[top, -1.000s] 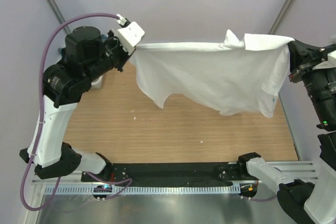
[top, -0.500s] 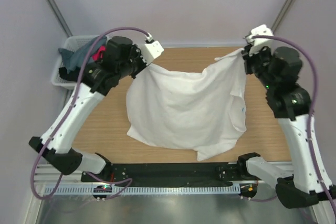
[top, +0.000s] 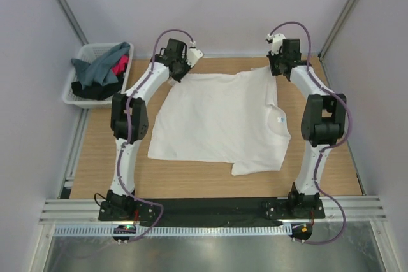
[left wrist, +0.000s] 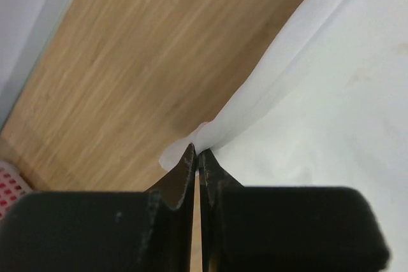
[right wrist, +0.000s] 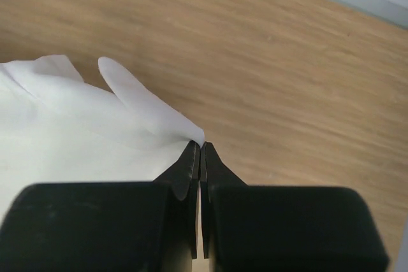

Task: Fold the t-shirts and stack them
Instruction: Flatten the tshirt out

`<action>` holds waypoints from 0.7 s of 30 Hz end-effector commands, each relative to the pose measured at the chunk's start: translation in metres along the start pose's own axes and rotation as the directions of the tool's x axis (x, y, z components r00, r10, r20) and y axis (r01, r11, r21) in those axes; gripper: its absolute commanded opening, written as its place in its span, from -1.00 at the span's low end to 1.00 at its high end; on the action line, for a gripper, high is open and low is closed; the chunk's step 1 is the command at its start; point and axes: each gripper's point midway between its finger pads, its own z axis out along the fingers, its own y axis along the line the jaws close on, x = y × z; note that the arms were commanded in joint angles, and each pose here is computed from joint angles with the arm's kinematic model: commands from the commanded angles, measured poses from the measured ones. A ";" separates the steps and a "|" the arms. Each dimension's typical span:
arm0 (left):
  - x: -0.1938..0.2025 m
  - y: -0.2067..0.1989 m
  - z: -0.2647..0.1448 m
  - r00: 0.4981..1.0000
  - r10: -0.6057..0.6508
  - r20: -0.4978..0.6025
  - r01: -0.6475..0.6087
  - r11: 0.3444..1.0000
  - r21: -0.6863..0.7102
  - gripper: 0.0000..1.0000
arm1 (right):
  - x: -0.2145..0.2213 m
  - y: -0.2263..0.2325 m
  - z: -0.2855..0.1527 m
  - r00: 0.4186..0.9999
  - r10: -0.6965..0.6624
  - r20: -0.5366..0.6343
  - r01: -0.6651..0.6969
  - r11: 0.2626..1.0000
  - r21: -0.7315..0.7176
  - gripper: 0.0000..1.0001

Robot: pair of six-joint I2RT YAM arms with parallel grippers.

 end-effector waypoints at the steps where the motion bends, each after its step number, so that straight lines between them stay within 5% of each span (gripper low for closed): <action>1: -0.037 0.036 0.014 0.994 -0.036 0.101 0.046 0.994 -0.099 -0.93 | -0.074 -0.030 0.032 0.982 0.023 0.190 -0.033 0.998 0.049 -0.97; 3: -0.040 0.054 0.022 0.990 -0.086 0.108 0.104 0.979 -0.176 -0.53 | -0.072 -0.032 0.052 0.985 0.026 0.171 -0.035 0.998 0.051 -0.83; 4: -0.041 0.069 0.018 0.988 -0.107 0.109 0.131 0.962 -0.240 -0.21 | -0.082 -0.041 0.058 0.983 0.023 0.180 -0.038 0.996 0.081 -0.60; 5: -0.045 0.075 0.012 0.982 -0.140 0.127 0.170 0.948 -0.268 -0.11 | -0.085 -0.044 0.057 0.984 0.044 0.175 -0.061 0.994 0.091 -0.17; 9: -0.043 0.087 -0.053 0.963 -0.206 0.176 0.256 0.907 -0.335 0.52 | -0.124 -0.057 0.005 0.960 0.077 0.268 -0.121 0.981 0.151 0.38; 11: -0.032 0.070 -0.091 0.962 -0.212 0.171 0.256 0.921 -0.294 0.64 | -0.127 -0.044 -0.032 0.958 0.092 0.272 -0.124 0.987 0.100 0.58; 16: 0.010 0.002 -0.136 0.943 -0.326 0.070 0.331 0.938 -0.102 0.77 | -0.081 0.021 -0.074 0.961 0.258 0.097 -0.240 0.957 -0.162 0.59; 21: 0.068 -0.076 -0.137 0.910 -0.349 -0.225 0.387 0.909 0.152 0.60 | -0.019 0.090 -0.097 0.936 0.319 -0.151 -0.353 0.840 -0.412 0.55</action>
